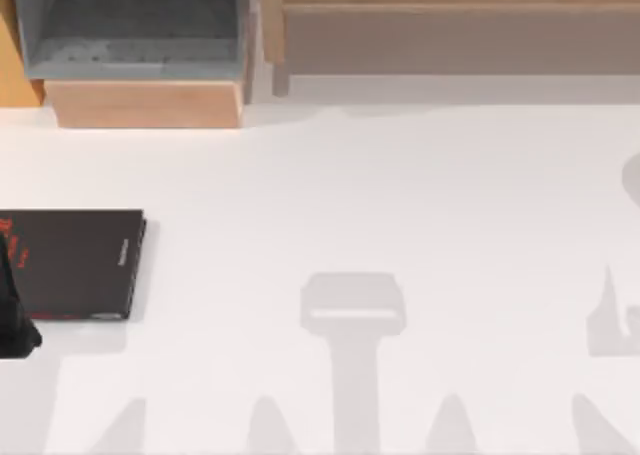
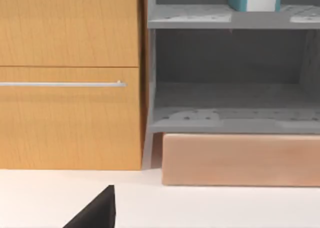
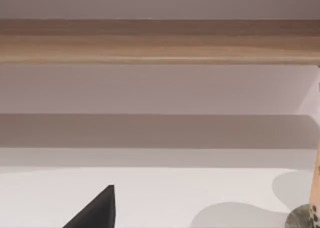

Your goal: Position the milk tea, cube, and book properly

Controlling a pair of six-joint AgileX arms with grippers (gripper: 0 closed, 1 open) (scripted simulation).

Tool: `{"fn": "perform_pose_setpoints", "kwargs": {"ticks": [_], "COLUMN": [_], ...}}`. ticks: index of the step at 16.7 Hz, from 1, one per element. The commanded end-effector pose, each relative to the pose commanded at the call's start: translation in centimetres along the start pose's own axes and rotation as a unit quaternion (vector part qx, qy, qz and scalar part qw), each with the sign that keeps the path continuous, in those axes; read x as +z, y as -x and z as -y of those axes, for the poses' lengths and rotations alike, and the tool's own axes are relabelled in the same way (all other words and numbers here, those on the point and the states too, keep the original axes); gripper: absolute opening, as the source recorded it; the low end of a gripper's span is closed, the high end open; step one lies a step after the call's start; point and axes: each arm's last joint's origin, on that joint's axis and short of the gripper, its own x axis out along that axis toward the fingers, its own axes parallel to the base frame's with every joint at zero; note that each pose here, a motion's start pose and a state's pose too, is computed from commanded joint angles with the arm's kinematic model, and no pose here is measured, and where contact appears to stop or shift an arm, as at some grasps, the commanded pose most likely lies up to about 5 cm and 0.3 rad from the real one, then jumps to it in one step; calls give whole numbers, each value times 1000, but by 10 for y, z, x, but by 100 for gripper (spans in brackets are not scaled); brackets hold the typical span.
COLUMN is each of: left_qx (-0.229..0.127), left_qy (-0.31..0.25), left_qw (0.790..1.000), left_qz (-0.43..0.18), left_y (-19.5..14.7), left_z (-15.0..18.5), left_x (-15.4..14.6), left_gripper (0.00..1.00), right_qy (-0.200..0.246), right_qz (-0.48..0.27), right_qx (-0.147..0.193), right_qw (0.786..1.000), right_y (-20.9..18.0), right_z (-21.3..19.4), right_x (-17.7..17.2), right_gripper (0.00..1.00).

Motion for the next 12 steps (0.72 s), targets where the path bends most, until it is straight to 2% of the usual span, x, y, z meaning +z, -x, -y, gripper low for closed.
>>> {"fn": "perform_pose_setpoints", "kwargs": {"ticks": [7,12], "left_qx": [2,17], "left_qy": [1,7], "left_qw": [1000,999], "left_qz": [4,31], "left_y": [0,-14], "left_z": [0,0], "left_x": [7,65], "left_gripper": [100,100], "right_qy": [0,0], "right_qz": [0,0], "right_qx": [0,0], "right_qw": [1000,1000], "right_y": [0,0], "right_z": [0,0], "right_x": [0,0], "right_gripper": [100,100]}}
